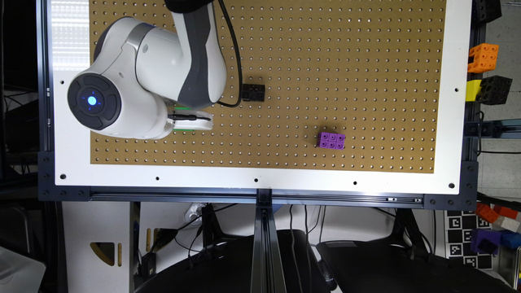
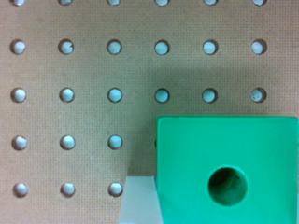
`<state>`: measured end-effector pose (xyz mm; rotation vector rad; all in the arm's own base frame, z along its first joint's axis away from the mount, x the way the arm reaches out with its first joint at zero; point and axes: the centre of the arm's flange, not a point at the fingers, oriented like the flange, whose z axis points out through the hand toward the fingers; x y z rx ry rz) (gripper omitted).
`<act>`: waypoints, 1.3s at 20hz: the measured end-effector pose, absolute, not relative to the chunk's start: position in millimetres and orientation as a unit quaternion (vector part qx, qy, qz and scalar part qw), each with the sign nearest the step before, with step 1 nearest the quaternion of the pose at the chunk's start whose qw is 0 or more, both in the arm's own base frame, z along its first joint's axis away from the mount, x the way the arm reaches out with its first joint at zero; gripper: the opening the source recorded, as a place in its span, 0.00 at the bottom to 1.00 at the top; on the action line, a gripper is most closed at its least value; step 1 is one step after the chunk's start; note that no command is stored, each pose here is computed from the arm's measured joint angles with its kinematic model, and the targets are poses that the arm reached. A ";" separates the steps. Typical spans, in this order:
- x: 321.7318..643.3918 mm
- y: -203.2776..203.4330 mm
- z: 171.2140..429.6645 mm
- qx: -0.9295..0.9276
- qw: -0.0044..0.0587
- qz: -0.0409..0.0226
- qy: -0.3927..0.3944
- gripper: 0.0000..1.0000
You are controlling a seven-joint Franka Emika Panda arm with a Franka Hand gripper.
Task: Pick up green block.
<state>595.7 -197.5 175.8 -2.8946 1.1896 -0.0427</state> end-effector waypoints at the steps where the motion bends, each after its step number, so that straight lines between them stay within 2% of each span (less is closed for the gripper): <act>1: 595.7 -197.5 175.8 -0.925 0.006 -0.014 0.380 0.00; 16: 595.5 -197.9 176.7 -0.925 0.006 -0.013 0.380 0.00; 18: 596.5 -198.9 186.8 -0.925 0.006 -0.015 0.381 0.00; 23: 597.0 -199.3 208.5 -0.925 0.005 -0.012 0.381 0.00; 26: 597.9 -199.8 225.1 -0.925 0.005 -0.015 0.381 0.00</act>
